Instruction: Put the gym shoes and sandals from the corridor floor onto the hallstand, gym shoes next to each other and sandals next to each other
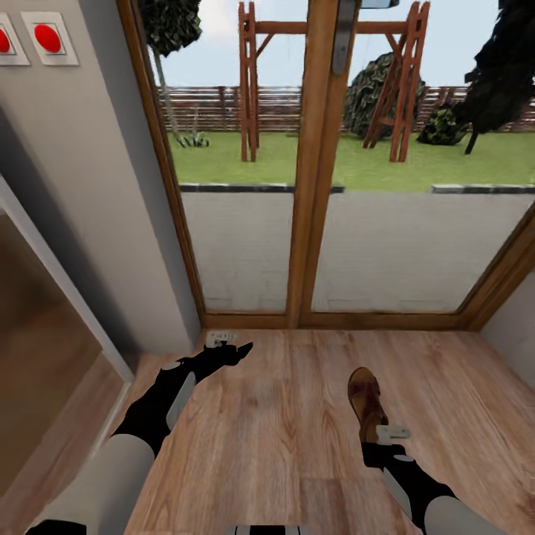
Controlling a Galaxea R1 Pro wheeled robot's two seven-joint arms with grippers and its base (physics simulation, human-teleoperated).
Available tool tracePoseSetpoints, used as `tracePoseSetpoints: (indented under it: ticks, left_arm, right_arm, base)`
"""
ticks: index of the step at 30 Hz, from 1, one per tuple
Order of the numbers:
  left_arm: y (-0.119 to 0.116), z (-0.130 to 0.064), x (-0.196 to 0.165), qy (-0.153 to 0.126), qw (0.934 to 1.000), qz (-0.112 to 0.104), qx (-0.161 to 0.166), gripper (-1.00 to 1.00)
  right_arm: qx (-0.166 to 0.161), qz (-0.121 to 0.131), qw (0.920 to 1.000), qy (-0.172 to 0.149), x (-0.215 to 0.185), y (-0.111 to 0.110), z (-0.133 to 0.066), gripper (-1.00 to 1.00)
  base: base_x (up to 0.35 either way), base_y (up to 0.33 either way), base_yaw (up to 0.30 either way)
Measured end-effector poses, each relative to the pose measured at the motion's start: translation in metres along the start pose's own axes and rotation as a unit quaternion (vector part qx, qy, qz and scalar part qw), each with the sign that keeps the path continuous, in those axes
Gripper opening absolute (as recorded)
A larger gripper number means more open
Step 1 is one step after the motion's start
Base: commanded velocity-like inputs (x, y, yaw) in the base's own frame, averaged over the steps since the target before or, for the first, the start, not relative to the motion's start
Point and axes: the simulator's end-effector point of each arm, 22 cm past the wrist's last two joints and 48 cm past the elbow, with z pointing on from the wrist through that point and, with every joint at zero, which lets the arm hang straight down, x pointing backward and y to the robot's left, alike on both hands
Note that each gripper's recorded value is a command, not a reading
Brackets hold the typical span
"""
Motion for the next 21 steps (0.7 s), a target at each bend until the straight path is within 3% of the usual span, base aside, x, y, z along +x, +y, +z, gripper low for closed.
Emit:
tracePoseSetpoints:
  ticks: [21]
  left_arm:
    - [-0.006, -0.006, -0.014, -0.010, 0.9999, 0.006, 0.001, 1.00]
  right_arm:
    - [0.000, 0.002, 0.9999, -0.012, -0.012, -0.002, -0.006, -1.00]
  base:
    - [0.002, 0.002, -0.294]
